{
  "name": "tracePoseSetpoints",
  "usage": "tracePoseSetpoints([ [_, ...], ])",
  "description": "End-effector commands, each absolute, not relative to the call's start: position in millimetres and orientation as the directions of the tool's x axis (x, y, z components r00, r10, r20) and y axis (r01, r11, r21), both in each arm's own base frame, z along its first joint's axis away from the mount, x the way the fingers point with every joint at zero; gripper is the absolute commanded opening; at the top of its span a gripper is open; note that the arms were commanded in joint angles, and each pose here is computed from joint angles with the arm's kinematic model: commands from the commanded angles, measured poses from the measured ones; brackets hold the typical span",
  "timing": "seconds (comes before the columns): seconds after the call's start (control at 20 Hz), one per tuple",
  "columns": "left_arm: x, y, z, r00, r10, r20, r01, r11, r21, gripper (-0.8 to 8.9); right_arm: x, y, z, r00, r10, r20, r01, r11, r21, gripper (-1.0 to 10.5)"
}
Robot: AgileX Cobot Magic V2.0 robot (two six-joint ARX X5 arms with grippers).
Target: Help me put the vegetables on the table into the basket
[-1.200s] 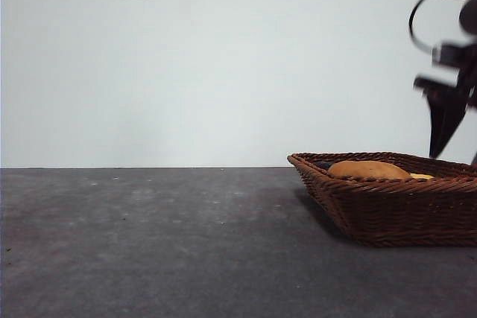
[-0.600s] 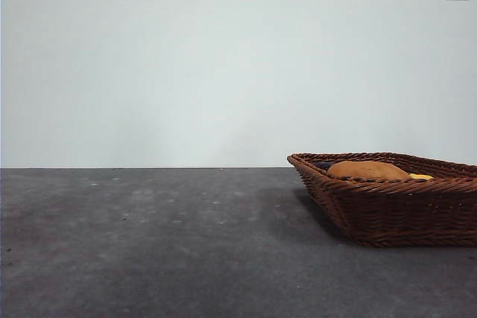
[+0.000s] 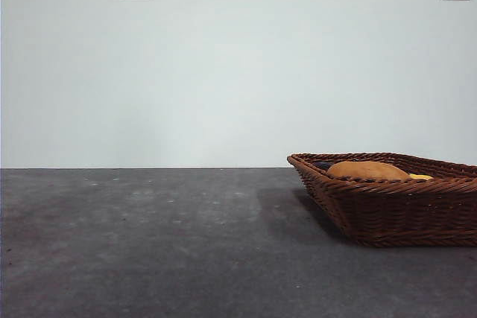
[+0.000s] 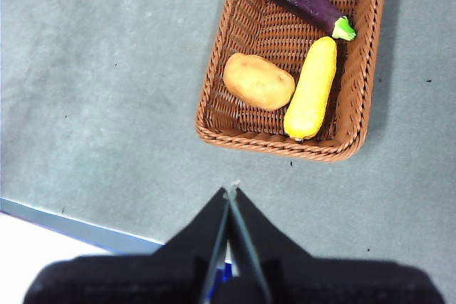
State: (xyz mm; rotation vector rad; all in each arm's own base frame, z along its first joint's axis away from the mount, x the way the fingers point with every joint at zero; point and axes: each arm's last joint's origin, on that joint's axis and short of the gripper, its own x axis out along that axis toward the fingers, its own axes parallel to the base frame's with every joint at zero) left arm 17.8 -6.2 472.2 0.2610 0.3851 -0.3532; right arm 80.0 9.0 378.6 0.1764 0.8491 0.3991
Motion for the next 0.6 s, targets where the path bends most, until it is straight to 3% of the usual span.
tracePoseSetpoints([
  [0.05,18,-6,472,0.869,-0.282,-0.406,0.378,0.908,0.18,-0.04,78,9,378,0.579,0.413,-0.703,-0.274,0.91,0.31,-0.1],
  [0.6,34,-11,472,0.851,-0.276,-0.447,0.385,0.906,0.175,-0.04,86,9,376,0.562,0.405,-0.721,-0.242,0.914,0.325,0.0],
])
